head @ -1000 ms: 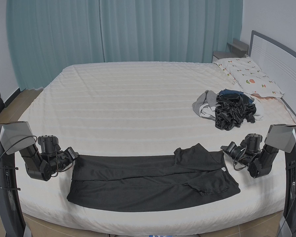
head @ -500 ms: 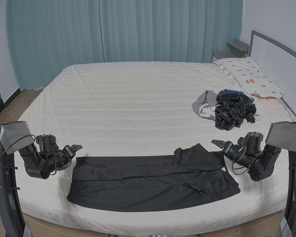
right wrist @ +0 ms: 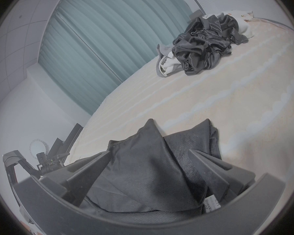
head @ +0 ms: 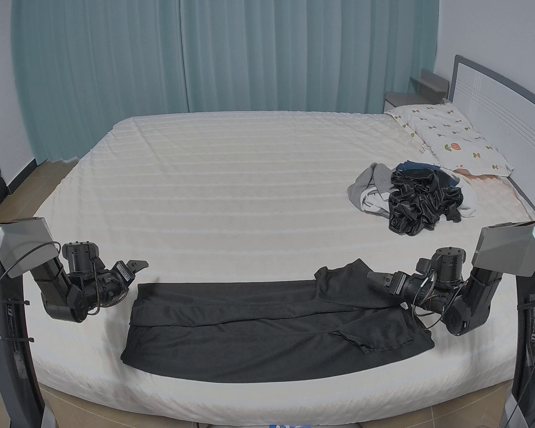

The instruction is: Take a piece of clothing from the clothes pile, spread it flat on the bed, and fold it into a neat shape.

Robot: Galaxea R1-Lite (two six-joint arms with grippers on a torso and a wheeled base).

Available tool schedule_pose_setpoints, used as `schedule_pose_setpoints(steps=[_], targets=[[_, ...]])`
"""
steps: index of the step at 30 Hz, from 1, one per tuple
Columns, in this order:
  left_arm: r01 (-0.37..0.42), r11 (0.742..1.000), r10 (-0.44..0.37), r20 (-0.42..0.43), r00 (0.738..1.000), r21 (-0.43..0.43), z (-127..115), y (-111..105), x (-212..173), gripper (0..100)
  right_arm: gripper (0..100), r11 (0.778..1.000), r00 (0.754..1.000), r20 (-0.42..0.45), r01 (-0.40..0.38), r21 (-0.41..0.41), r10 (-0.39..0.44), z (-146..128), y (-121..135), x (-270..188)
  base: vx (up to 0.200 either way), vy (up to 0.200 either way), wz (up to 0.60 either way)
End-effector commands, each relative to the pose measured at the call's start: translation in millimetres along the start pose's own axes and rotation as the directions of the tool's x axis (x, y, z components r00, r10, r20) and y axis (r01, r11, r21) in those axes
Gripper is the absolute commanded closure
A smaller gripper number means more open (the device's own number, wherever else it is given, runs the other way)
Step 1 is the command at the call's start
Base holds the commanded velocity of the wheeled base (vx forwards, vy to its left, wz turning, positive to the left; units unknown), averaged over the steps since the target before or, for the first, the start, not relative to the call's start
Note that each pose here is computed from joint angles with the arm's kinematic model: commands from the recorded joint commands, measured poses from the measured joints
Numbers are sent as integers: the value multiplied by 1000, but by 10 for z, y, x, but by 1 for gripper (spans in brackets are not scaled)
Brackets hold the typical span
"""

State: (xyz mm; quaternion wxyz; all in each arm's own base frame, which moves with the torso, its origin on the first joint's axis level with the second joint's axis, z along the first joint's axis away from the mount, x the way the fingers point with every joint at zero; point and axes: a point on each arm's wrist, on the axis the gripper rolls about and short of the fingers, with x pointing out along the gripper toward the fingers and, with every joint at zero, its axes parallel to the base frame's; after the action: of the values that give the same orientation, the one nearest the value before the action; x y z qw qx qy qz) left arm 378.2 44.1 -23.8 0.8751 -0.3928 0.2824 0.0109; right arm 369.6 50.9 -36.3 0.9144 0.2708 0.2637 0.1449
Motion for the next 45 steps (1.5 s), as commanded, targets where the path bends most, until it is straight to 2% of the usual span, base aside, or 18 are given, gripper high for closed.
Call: schedule_pose_setpoints(steps=[1,4,5,14,25,34,35,39,45], targets=[[2,1000,-2,2,1000,0,4,-3,-2,0,0,1000,1000,-10,14,8,-14,-37,-84,68,0,0,0],[1,1000,-1,1,1000,1,1,1,1,0,0,1000,1000,-18,20,9,-19,-65,-100,68,0,0,0],[2,1000,-2,2,1000,2,2,0,1,0,100,1000,1000,-16,18,9,-18,-59,-99,57,0,0,0],[0,1000,0,3,1000,5,-2,5,2,0,100,1000,999,-21,26,7,-26,-36,-81,-123,0,0,0],[-2,1000,2,7,1000,12,-5,7,-1,0,100,1000,999,-31,-12,-2,12,-72,-116,-428,0,0,0],[0,1000,0,10,1000,13,0,2,-4,0,100,999,999,-19,-47,-16,46,-10,-78,-269,0,0,0],[0,1000,0,10,1000,13,0,2,-4,0,0,999,999,-23,-44,-14,44,-6,-78,-250,0,0,0],[-3,1000,3,8,1000,12,-6,10,1,0,0,1000,998,-57,-25,-7,24,-1,-109,-93,0,0,0],[-6,1000,5,8,1000,13,-12,17,6,0,0,1000,998,-50,-29,-10,28,40,-137,30,0,0,0]])
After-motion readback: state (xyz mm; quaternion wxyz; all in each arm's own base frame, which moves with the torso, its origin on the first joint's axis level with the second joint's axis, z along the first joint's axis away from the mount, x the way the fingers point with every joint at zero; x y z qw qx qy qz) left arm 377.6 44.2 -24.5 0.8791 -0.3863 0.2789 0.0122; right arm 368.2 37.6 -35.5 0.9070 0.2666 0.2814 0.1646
